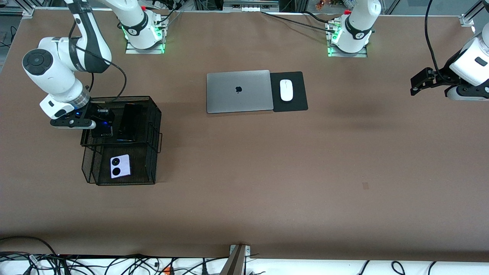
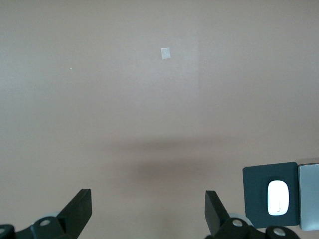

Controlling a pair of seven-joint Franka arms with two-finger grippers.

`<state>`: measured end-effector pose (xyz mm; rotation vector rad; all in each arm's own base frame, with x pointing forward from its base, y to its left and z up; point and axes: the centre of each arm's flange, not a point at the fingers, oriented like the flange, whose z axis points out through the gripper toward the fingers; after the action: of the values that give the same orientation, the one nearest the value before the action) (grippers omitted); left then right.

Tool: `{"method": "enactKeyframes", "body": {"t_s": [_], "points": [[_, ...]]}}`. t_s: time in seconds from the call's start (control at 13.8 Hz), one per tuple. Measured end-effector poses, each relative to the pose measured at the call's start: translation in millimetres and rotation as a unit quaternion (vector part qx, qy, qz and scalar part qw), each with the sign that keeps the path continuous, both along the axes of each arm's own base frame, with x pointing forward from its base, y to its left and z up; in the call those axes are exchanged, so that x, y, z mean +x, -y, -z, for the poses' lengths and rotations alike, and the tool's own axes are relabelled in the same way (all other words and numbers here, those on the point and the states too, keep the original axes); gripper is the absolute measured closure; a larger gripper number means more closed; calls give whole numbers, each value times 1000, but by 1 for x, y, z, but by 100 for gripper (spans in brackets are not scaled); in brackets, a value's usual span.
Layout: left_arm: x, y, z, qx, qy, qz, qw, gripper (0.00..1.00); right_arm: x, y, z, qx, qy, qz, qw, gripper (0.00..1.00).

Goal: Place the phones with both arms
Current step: 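Lower the flip phone into the basket and open the right gripper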

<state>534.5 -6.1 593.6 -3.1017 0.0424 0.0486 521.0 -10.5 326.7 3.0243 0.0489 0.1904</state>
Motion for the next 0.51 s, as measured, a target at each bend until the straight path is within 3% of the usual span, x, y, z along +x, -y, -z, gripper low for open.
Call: {"method": "enactKeyframes", "body": {"t_s": [0.07, 0.22, 0.51], "points": [[0, 0, 0, 0, 0, 0, 1000, 0, 1, 0, 2, 5, 2, 6, 1000, 20], [0, 0, 0, 0, 0, 0, 1000, 0, 1, 1, 7, 18, -1, 22, 1000, 3], [0, 0, 0, 0, 0, 0, 1000, 0, 7, 1, -1, 21, -13, 29, 999, 0]]}}
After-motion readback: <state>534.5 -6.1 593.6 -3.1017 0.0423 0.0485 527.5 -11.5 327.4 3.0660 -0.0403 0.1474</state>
